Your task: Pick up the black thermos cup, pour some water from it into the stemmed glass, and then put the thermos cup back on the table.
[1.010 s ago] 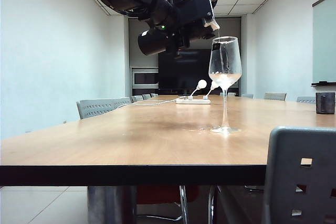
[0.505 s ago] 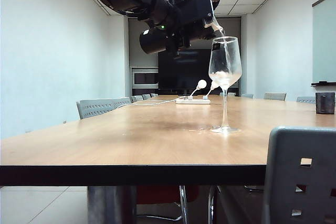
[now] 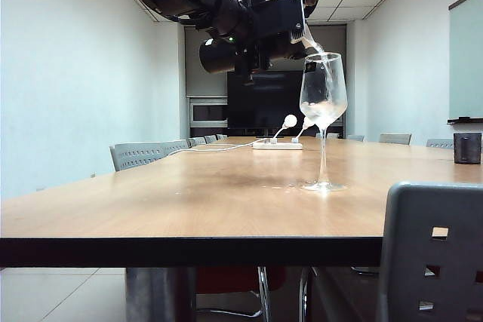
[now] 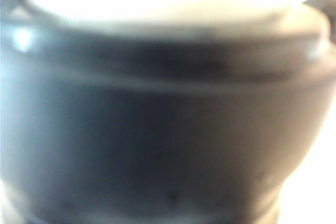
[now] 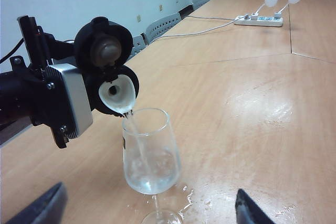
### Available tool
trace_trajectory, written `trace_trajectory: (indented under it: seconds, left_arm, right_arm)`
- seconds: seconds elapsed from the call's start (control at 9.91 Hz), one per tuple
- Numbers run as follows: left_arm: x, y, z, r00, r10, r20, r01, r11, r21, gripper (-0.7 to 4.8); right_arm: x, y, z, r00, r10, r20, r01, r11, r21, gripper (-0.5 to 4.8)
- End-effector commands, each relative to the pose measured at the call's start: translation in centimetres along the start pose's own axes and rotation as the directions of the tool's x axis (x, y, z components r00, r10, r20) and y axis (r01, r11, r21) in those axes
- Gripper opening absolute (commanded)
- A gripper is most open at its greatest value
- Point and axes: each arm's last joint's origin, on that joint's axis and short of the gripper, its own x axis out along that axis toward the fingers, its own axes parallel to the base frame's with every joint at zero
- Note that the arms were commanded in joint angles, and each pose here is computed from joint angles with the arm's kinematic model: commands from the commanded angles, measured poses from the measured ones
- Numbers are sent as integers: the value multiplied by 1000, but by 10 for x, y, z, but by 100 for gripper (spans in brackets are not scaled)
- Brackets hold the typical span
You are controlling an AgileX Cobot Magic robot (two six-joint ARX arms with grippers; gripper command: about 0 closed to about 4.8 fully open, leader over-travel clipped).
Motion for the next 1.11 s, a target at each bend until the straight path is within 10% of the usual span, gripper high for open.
trace_trajectory:
  seconds: [0.1,1.11]
  left_arm:
    - [-5,41,1,987,158,11,-158,988,0,184]
    - [-5,47,-7,987,159,18,-159,987,6,184]
  right_arm:
    - [-1,1,2,1000,22,13,-22,1000,-2,413]
    - [-1,2,2,999,41,12,-41,999,-2,413]
